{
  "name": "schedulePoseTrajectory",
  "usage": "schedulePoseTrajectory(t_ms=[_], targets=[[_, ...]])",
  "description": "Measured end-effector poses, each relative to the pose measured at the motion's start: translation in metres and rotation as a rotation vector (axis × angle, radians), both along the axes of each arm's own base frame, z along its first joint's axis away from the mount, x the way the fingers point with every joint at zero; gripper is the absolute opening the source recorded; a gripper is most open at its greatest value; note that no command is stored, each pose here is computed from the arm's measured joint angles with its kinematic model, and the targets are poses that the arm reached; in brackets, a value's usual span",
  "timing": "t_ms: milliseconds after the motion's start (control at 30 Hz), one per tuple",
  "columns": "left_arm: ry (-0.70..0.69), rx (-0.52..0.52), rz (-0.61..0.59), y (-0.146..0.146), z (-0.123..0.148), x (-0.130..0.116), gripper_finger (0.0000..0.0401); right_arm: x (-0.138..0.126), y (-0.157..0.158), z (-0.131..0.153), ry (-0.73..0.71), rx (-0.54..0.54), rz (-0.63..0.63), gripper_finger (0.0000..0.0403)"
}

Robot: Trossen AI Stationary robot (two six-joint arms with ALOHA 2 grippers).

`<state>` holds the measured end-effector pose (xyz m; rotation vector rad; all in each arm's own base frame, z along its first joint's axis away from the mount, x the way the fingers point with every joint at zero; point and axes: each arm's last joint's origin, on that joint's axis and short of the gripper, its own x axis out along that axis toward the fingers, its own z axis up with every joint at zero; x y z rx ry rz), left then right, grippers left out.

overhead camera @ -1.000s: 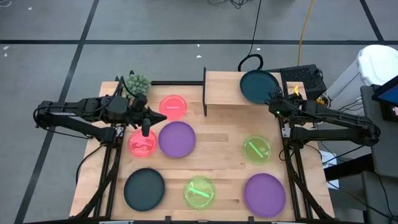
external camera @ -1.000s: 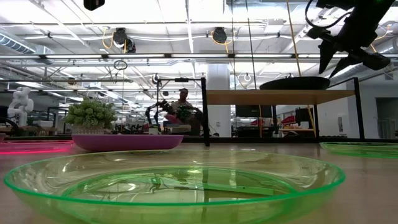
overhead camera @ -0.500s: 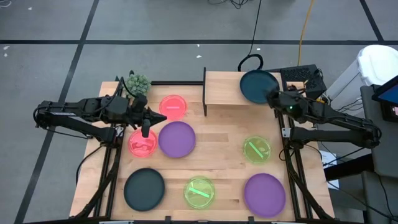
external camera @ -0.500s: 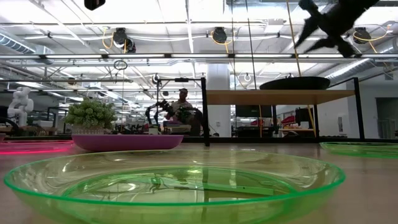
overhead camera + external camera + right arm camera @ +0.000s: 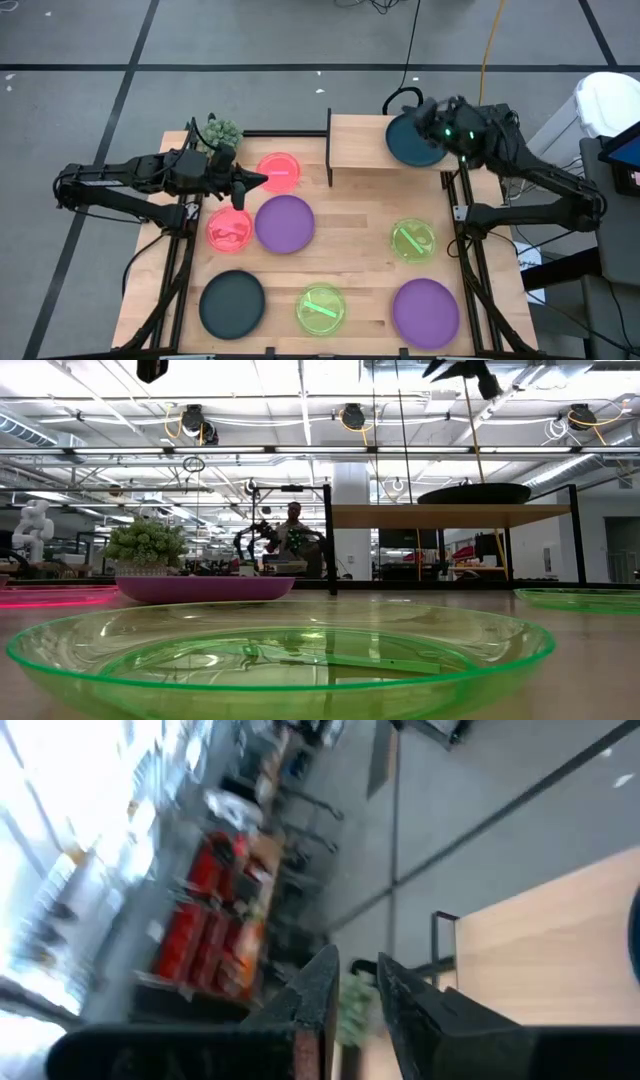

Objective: Place and stack plates onto a shelf
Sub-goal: Put the right black plate on the shelf

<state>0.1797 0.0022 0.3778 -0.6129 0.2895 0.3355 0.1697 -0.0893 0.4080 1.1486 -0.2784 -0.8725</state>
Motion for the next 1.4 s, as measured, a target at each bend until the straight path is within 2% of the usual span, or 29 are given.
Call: schedulePoseTrajectory(t_ms=[100,200,400,600,1100,1300,1400], targets=[[0.001,0.004,0.008,0.002,0.000,0.000,0.0001,0.006,-0.017,0.013,0.143,0.027,0.064,0.0047],[0.003,0.013,0.009,0.002,0.000,0.000,0.0001,0.013,-0.038,0.014,0.281,0.082,0.149,0.0039],[0.004,0.021,0.020,0.003,0.000,0.000,0.0001,0.023,-0.077,-0.017,0.537,0.231,0.313,0.0010],[0.004,0.022,0.020,0.003,0.000,0.000,0.0001,0.020,-0.100,-0.049,0.760,0.349,0.373,0.0001],[0.013,0.057,0.007,0.003,0.000,0.000,0.0001,0.007,-0.129,-0.086,1.021,0.501,0.435,0.0000],[0.018,0.072,0.001,0.003,0.000,0.000,0.0001,0.002,-0.134,-0.087,1.057,0.486,0.422,0.0000],[0.022,0.089,-0.005,0.003,0.000,0.000,0.0001,-0.003,-0.136,-0.097,1.065,0.522,0.416,0.0000]])
